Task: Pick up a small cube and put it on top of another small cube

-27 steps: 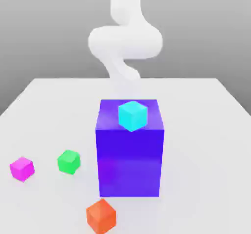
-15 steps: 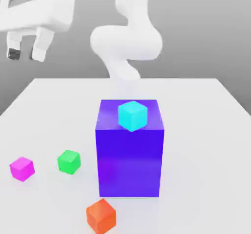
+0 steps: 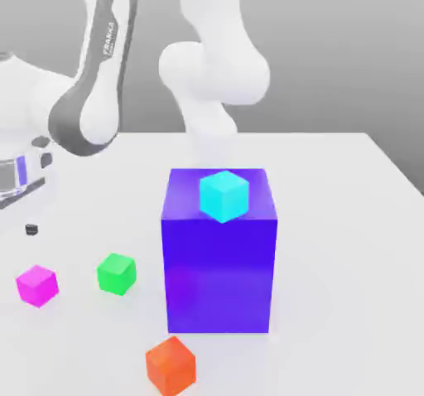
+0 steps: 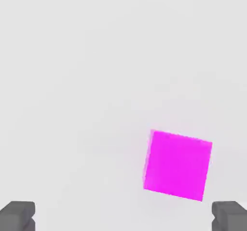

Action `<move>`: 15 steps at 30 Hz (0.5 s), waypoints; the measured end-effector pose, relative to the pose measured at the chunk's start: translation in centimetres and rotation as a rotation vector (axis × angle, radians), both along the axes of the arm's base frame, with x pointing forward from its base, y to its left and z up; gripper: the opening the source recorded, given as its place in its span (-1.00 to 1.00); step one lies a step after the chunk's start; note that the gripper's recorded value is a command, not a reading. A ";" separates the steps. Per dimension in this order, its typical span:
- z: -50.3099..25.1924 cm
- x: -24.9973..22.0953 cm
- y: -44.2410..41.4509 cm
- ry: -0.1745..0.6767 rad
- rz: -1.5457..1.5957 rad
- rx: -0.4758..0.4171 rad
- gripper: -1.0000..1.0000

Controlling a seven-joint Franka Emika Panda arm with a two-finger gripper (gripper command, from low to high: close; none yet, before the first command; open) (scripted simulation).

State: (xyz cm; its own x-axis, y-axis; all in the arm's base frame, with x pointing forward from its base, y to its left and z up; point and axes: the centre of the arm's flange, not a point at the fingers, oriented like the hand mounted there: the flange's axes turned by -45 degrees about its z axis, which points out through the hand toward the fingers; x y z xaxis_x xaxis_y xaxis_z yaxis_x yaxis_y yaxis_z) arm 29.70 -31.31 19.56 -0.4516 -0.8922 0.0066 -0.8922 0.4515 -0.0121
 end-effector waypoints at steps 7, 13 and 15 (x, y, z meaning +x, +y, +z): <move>-6.5 -0.6 0.0 0.007 -0.033 0.011 -1.00; -6.5 -0.6 0.0 0.005 -0.033 0.010 -1.00; -4.9 -0.5 -0.1 0.005 -0.034 0.011 -1.00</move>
